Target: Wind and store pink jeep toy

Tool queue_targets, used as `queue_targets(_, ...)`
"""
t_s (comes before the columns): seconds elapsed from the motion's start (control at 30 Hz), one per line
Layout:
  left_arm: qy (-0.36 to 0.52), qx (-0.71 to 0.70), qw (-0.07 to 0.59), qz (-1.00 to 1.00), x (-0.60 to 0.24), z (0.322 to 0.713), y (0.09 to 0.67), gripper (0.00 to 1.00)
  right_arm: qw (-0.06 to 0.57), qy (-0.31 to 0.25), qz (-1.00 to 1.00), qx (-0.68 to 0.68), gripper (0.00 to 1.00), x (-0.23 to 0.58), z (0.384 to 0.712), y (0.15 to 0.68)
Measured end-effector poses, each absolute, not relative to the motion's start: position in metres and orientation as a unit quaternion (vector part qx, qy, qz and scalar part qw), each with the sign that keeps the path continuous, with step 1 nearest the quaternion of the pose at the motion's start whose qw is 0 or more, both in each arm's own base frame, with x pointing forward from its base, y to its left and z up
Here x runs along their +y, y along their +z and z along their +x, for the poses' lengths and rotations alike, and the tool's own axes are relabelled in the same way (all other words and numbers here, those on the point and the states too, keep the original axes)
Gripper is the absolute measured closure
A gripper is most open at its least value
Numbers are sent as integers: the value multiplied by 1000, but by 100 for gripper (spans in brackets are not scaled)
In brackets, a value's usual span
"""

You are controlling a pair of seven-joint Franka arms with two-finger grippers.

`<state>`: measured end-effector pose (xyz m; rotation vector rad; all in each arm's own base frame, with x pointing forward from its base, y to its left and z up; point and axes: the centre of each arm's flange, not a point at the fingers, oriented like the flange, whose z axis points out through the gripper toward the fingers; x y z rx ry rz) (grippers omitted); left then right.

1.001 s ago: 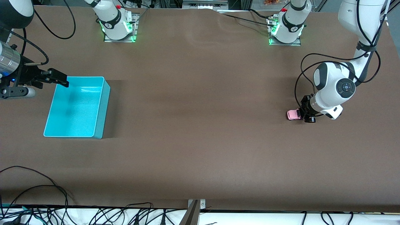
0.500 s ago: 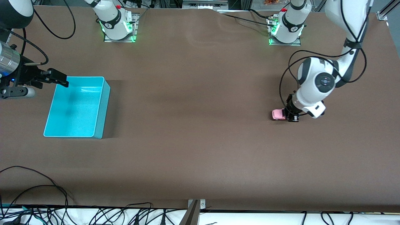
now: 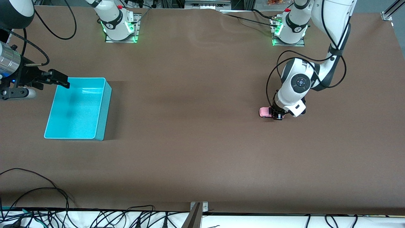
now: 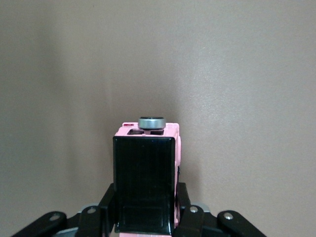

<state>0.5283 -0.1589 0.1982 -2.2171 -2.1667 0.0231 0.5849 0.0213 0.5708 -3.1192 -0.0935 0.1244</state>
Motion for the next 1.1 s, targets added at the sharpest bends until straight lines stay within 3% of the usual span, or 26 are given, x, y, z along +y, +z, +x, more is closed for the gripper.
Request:
queue_targets(0.57, 7, -708, 25, -706, -142, 532, 197, 50, 9, 40, -999, -30, 0, 22, 585, 571)
queue_targets(1.1, -8, -699, 43, -714, -71, 544, 196, 50, 9, 39, -999, -30, 0, 21, 585, 571)
